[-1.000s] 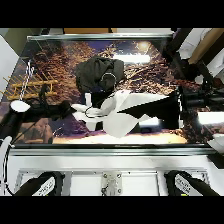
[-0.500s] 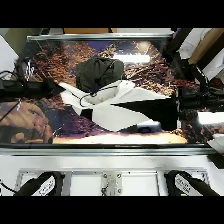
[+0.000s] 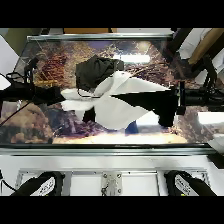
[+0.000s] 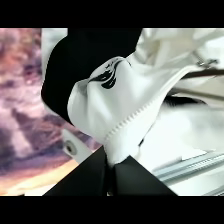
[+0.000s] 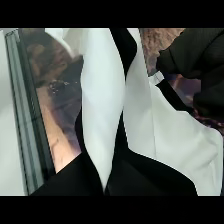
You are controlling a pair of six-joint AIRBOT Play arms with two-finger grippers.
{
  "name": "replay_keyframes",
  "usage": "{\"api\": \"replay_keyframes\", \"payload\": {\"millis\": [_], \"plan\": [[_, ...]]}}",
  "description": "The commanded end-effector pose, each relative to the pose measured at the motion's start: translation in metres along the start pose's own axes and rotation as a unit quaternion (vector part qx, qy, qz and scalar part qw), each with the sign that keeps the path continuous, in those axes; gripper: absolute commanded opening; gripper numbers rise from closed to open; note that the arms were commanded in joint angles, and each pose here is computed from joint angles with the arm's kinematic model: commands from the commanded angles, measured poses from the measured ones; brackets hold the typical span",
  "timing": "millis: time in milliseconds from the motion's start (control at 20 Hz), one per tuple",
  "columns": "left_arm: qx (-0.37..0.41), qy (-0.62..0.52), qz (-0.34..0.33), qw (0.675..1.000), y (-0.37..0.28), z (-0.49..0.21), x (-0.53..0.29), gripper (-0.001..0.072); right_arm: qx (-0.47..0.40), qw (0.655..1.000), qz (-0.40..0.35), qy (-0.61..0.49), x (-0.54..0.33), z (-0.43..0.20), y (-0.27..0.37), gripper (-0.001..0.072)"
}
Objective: Fold the clothes and pants, and hang the long-sleeved shirts on hangers.
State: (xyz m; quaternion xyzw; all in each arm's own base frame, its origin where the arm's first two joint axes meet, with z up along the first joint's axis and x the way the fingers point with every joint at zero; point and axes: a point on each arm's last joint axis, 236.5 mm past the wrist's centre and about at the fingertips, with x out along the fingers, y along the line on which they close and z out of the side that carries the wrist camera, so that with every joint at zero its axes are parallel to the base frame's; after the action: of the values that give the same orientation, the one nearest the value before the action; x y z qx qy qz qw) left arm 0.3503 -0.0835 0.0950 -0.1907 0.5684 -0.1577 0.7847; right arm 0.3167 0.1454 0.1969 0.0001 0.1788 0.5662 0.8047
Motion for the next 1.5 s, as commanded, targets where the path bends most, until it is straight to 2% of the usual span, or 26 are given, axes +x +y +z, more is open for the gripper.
{"api": "replay_keyframes", "payload": {"millis": [0,150,400,700,900,1100,1450], "plan": [[-0.015,0.031,0.020,0.999,0.017,-0.009,0.017,0.0013,-0.008,1.000,0.017,0.015,0.002,-0.004,0.012,0.0010],[-0.024,0.030,0.029,0.999,0.028,-0.001,0.011,0.0013,-0.013,0.999,0.040,0.032,0.006,-0.010,0.025,0.0010],[-0.002,-0.030,0.031,0.999,0.016,0.036,-0.031,0.0013,0.008,0.991,0.038,0.127,0.005,-0.054,0.025,0.0010],[0.040,-0.101,0.029,0.994,-0.022,0.069,-0.093,0.0013,0.059,0.988,0.063,0.130,0.018,-0.086,0.036,0.0011],[0.090,-0.145,0.017,0.985,-0.063,0.086,-0.120,0.0013,0.049,0.984,0.136,0.106,0.041,-0.076,0.082,0.0010],[0.122,-0.130,0.003,0.984,-0.095,0.096,-0.116,0.0012,0.019,0.976,0.203,0.076,0.056,-0.051,0.130,0.0011],[0.133,-0.103,-0.010,0.986,-0.106,0.105,-0.092,0.0013,0.018,0.969,0.239,-0.051,0.050,0.014,0.157,0.0010]]}}
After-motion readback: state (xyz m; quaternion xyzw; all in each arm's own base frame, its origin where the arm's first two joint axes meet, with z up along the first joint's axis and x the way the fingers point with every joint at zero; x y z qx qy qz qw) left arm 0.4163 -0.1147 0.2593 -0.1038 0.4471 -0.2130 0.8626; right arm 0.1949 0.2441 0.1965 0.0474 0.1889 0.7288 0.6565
